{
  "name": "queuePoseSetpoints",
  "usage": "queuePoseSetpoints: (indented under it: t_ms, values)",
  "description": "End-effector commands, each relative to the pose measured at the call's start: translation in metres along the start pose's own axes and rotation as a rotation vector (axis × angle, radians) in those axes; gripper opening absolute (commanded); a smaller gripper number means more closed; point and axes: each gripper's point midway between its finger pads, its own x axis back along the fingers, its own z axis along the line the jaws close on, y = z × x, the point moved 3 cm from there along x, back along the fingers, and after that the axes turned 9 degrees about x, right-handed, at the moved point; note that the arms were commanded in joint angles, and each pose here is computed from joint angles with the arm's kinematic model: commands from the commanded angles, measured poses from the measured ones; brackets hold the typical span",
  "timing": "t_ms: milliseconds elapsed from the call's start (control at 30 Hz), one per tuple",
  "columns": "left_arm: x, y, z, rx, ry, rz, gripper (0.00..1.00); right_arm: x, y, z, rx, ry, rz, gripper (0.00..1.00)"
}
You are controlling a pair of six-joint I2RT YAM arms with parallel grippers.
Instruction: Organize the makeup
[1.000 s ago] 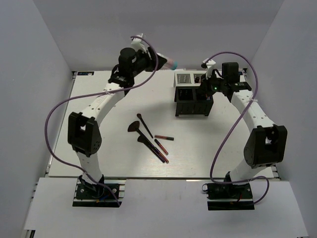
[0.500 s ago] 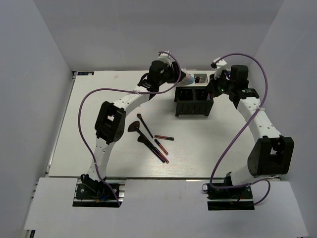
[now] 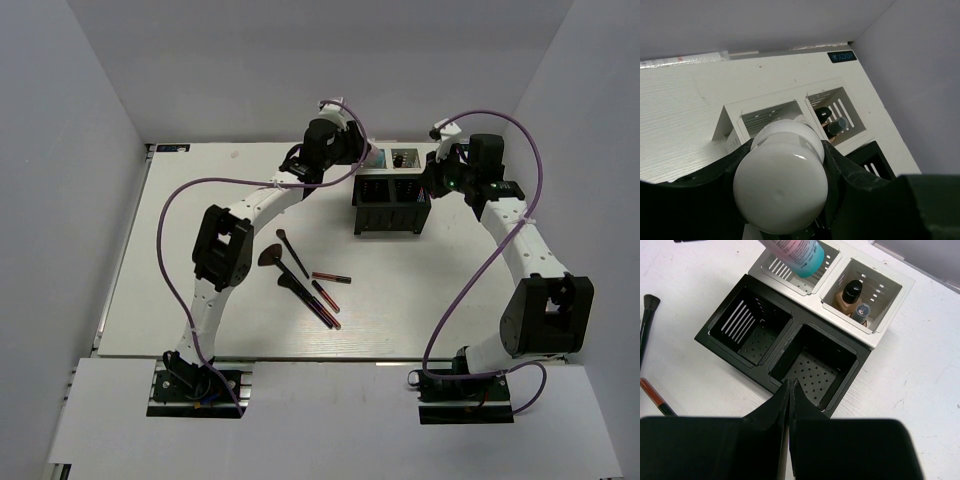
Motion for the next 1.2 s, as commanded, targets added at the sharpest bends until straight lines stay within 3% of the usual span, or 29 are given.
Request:
queuePoseSetpoints:
  t_ms: [0,67,167,400,667,800,900,933,1000,1033,1167]
  values:
    - [0.01,0.032,-0.03,-0.026,-0.032,-0.073,0.06,0.004,0.016,-0.003,0.028,-0.003,-0.062,0.0]
    - [0.009,0.028,-0.027,-0.025,-0.022,-0.06,0.16,0.004,0.017,-0.002,0.032,0.004,-0.064,0.03]
    - [0.009,0.028,-0.026,-0.025,-0.016,-0.06,0.39,0.004,0.019,-0.003,0.035,0.004,-0.068,0.16]
    - [0.009,0.03,-0.034,-0.026,-0.029,-0.068,0.71,0.002,0.017,0.0,0.037,0.025,-0.065,0.33]
    - [0.012,0.035,-0.038,-0.02,-0.034,-0.074,0.83,0.002,0.018,0.002,0.038,0.04,-0.066,0.39]
    - [0.024,0.061,-0.058,-0.013,-0.081,-0.14,0.83,0.004,0.021,0.014,0.065,0.123,-0.091,0.37]
    - [0.05,0.1,-0.079,-0.014,-0.095,-0.238,0.72,0.008,0.022,0.042,0.134,0.31,-0.138,0.3]
    - [0.057,0.101,-0.08,-0.015,-0.092,-0.237,0.58,0.009,0.02,0.051,0.156,0.375,-0.153,0.25]
    - [0.09,0.122,-0.096,-0.014,-0.102,-0.261,0.42,0.014,0.016,0.077,0.223,0.536,-0.189,0.21]
    - [0.097,0.111,-0.081,-0.012,-0.063,-0.226,0.27,0.012,0.014,0.085,0.23,0.574,-0.187,0.16]
    - [0.162,0.077,-0.047,0.024,0.076,-0.113,0.07,-0.003,-0.007,0.128,0.286,0.646,-0.088,0.15]
